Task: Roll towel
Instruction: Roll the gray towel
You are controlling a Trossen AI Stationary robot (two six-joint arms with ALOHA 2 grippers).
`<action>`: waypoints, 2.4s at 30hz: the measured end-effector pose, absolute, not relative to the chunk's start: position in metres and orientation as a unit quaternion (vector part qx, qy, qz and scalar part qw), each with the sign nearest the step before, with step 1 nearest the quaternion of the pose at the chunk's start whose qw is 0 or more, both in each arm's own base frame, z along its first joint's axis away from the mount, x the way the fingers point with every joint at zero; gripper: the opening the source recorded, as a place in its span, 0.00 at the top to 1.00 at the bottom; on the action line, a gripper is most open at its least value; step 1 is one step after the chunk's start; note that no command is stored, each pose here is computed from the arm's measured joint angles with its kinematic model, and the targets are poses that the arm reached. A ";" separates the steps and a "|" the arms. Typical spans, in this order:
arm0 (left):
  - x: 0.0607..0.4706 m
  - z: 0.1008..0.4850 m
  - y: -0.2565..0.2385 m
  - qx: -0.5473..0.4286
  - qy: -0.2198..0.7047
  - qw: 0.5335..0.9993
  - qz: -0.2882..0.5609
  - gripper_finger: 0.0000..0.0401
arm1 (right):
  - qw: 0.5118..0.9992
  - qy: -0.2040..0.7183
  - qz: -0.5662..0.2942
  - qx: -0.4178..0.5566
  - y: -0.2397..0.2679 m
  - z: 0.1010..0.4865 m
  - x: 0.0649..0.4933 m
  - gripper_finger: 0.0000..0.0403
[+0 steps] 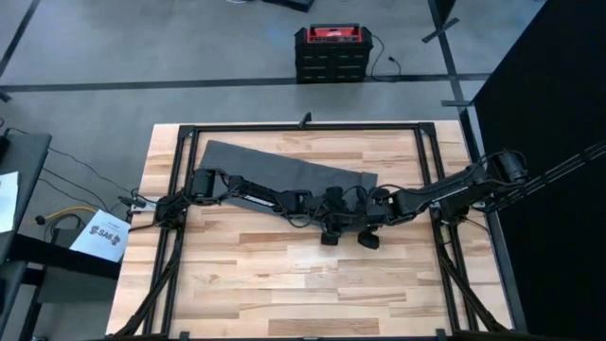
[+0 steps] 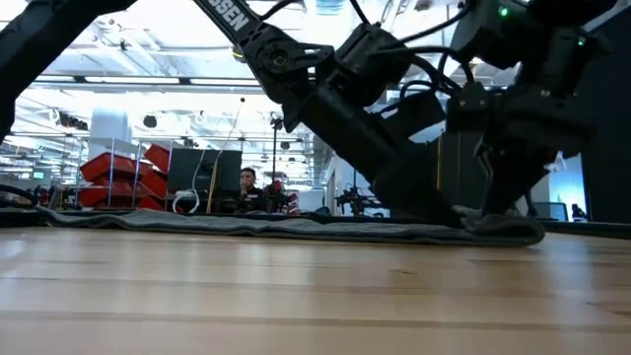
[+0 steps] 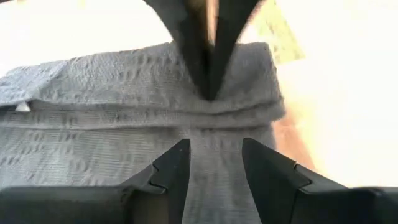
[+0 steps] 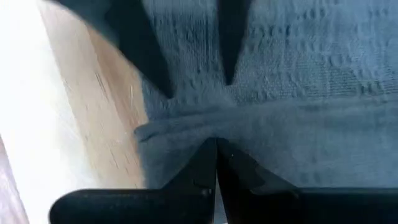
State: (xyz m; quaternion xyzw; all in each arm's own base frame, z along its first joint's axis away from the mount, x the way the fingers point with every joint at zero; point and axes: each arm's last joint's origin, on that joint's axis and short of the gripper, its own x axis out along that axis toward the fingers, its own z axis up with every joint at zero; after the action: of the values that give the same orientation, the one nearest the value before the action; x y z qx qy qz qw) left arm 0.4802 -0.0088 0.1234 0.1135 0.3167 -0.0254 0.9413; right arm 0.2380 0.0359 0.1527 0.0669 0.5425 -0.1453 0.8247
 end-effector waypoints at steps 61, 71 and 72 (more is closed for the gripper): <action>0.495 0.087 -0.011 0.060 0.252 0.965 -0.034 0.67 | 0.762 0.570 -0.284 0.118 -0.112 0.143 0.218 1.00; 0.495 0.087 -0.011 0.059 0.253 0.965 -0.033 0.67 | 0.790 0.531 -0.292 0.091 -0.107 0.168 0.214 1.00; 0.495 0.087 -0.011 0.059 0.253 0.965 -0.033 0.67 | 0.795 0.524 -0.293 0.090 -0.106 0.174 0.210 1.00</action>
State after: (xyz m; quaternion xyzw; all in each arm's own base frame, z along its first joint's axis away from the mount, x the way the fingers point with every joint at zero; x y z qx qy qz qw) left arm 0.4949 -0.0109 0.0867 0.0589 0.2529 -0.0330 0.9651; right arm 0.2102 -0.1055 0.1742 0.0901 0.5243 -0.2926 0.7946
